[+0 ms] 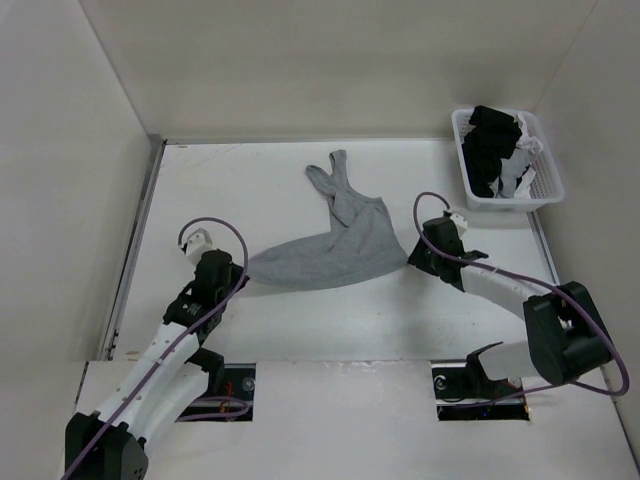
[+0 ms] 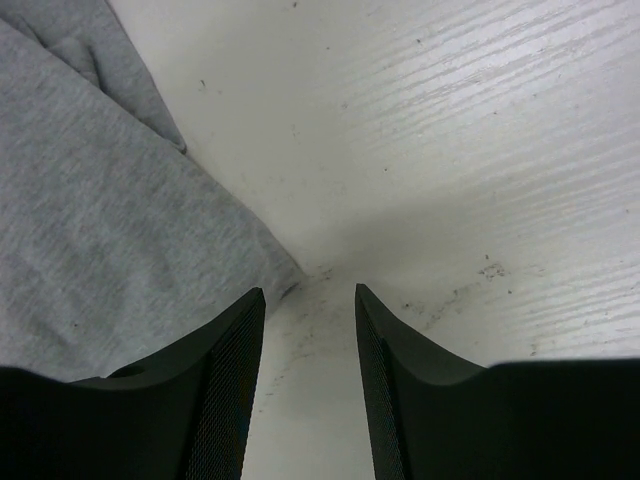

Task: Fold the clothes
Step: Flatten the tank top out

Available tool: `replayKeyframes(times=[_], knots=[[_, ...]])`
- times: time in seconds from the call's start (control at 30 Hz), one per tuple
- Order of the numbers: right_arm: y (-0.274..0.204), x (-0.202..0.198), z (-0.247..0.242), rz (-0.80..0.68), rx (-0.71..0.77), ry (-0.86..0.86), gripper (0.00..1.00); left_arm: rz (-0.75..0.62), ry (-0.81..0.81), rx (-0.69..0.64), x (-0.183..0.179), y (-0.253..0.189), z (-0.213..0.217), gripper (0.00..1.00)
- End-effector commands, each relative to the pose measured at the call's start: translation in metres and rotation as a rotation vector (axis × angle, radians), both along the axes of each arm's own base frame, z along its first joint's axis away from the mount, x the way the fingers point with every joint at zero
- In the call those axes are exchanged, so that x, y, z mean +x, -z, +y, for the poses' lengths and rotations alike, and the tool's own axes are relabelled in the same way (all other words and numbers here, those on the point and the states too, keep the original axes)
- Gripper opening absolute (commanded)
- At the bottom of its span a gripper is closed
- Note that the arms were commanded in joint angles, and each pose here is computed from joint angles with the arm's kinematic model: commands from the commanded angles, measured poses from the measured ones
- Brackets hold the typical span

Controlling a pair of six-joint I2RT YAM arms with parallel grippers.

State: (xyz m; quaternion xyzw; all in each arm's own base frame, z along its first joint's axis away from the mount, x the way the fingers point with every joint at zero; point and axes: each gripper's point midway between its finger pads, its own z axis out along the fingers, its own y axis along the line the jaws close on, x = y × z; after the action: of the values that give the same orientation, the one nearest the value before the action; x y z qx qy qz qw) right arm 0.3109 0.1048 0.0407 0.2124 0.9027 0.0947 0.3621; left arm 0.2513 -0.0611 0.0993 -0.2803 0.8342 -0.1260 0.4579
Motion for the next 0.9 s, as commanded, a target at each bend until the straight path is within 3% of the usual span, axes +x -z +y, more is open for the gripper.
replayKeyframes(times=[0.0, 0.2, 0.43, 0.6, 0.77, 0.87], knots=[[-0.011, 0.013, 0.01, 0.003, 0.001, -0.001, 0.46, -0.064, 0.024, -0.024, 0.009, -0.014, -0.001, 0.01], [-0.011, 0.01, 0.034, 0.017, 0.065, -0.023, 0.46, -0.088, -0.079, -0.071, 0.01, -0.018, 0.02, 0.01], [0.012, 0.001, 0.053, 0.072, 0.082, -0.06, 0.45, -0.058, -0.039, -0.124, 0.014, -0.006, 0.008, 0.01], [0.018, -0.002, 0.054, 0.085, 0.072, -0.06, 0.39, -0.073, -0.035, -0.13, 0.015, -0.01, 0.006, 0.01], [0.02, -0.004, 0.052, 0.079, 0.082, -0.046, 0.25, -0.081, -0.03, -0.136, 0.017, -0.013, 0.005, 0.01], [0.009, -0.002, 0.046, 0.034, 0.067, -0.019, 0.24, -0.088, -0.027, -0.139, 0.018, -0.016, 0.003, 0.01]])
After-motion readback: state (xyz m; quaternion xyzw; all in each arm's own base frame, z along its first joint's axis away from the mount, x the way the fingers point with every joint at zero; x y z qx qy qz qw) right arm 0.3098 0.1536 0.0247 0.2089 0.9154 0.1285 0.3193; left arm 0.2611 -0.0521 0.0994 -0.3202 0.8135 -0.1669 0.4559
